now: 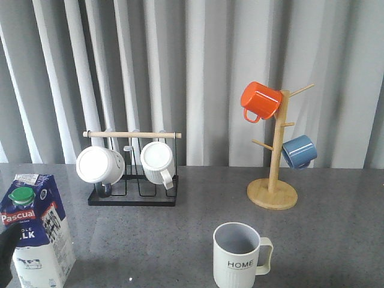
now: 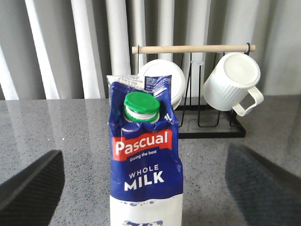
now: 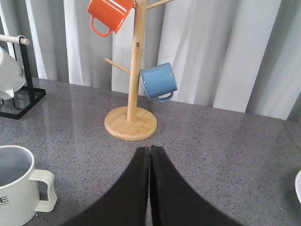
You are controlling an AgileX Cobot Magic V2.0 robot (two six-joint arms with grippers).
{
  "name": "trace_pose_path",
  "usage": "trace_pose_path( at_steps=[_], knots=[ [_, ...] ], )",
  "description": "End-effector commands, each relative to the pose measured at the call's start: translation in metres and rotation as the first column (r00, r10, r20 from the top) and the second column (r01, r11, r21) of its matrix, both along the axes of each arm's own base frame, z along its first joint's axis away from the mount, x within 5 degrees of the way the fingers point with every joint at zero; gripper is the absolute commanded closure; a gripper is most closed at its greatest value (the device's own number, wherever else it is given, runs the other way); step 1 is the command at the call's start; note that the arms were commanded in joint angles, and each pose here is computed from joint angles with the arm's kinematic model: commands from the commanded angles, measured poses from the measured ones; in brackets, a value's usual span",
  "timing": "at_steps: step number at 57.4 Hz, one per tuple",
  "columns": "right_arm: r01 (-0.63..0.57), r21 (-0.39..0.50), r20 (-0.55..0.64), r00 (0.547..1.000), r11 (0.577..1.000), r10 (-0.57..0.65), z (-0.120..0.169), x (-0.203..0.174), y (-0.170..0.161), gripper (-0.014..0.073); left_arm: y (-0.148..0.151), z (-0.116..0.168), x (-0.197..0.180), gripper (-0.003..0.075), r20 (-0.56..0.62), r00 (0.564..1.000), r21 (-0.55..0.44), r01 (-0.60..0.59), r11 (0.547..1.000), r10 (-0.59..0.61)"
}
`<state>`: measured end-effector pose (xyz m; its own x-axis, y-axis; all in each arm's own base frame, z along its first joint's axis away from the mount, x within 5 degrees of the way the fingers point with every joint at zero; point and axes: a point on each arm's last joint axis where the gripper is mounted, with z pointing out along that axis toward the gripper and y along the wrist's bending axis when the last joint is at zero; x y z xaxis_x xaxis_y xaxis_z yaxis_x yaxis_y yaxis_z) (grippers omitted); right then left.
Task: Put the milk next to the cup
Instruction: 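Lower the left gripper around the Pascual milk carton and close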
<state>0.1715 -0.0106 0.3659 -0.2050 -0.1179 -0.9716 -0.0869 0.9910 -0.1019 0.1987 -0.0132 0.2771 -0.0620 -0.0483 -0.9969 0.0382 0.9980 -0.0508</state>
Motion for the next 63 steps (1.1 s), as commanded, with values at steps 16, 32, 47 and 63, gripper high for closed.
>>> trace_pose_path(
  at_steps=[16, 32, 47, 63],
  knots=[
    [0.041, -0.011, 0.082, 0.996, 0.999, -0.04, 0.017, -0.002, -0.004, 0.0604, -0.002, 0.005, 0.0, 0.0088, 0.211, 0.978, -0.047, 0.019, 0.999, -0.009],
    [0.041, -0.011, 0.082, 0.996, 0.999, -0.04, 0.017, -0.002, -0.004, 0.0604, -0.005, -0.006, 0.007, 0.0093, 0.157, 0.987, -0.045, 0.047, 0.998, -0.039],
    [0.041, -0.011, 0.082, 0.996, 0.999, -0.04, 0.017, -0.002, -0.004, 0.0604, -0.005, -0.004, 0.007, 0.0106, 0.183, 0.982, -0.068, 0.05, 0.996, -0.037],
    [0.041, -0.011, 0.082, 0.996, 0.999, -0.04, 0.017, -0.002, -0.004, 0.0604, -0.006, -0.015, 0.016, 0.0127, 0.14, 0.989, -0.066, 0.047, 0.997, -0.038]
  ],
)
